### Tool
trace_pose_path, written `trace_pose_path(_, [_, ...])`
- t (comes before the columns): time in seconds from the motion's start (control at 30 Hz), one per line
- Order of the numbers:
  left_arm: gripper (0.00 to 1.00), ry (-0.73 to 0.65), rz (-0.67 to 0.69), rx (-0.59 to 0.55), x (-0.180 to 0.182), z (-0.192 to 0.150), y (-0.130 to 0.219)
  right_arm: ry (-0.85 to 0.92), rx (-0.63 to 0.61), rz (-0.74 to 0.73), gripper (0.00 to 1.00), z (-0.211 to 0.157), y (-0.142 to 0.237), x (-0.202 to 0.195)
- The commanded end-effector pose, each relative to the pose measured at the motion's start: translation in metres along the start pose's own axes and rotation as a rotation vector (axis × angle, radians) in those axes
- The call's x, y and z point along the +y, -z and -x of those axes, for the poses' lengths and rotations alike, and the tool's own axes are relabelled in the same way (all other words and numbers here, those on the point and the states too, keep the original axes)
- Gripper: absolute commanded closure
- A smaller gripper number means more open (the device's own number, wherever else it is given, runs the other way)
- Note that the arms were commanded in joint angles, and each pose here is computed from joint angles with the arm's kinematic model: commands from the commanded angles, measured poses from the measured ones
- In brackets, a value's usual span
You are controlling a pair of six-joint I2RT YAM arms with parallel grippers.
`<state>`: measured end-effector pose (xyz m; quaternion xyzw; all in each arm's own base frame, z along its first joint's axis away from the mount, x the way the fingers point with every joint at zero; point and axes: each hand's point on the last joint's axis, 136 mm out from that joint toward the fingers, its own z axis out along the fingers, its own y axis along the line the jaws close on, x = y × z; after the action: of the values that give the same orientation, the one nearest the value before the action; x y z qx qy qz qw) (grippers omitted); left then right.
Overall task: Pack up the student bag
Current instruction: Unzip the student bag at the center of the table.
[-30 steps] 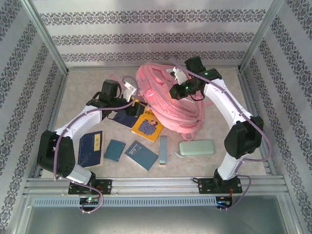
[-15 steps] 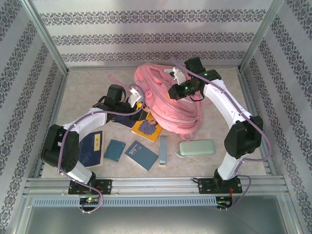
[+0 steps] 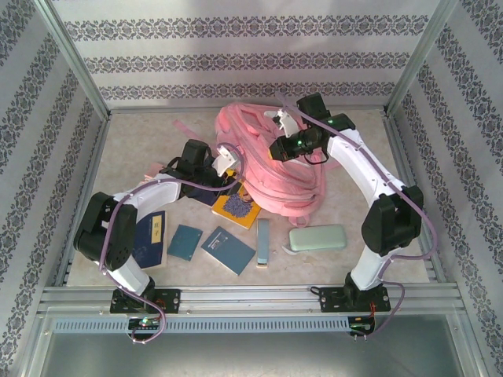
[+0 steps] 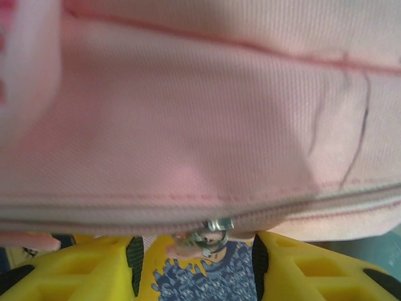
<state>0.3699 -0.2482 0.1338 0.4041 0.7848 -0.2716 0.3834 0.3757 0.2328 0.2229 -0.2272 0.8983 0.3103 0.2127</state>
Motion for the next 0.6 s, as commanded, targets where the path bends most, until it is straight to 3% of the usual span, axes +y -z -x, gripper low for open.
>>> trace_pose_path(0.0, [0.53,-0.077,0.025,-0.056,0.005,0.019,-0.006,0.107,-0.113,0.118,1.00,0.024,0.019,0.041])
trace_pose_path(0.37, [0.94,-0.065,0.023,0.016,0.007,-0.002,-0.019,0.079,-0.125,0.079,1.00,0.027,0.014,0.034])
trace_pose_path(0.43, [0.99,-0.058,0.024,0.019,0.006,-0.002,-0.018,0.062,-0.132,0.060,1.00,0.029,0.012,0.029])
trace_pose_path(0.57, [1.00,-0.044,0.018,0.014,0.000,0.002,-0.012,0.008,-0.150,0.005,1.00,0.034,0.006,0.019])
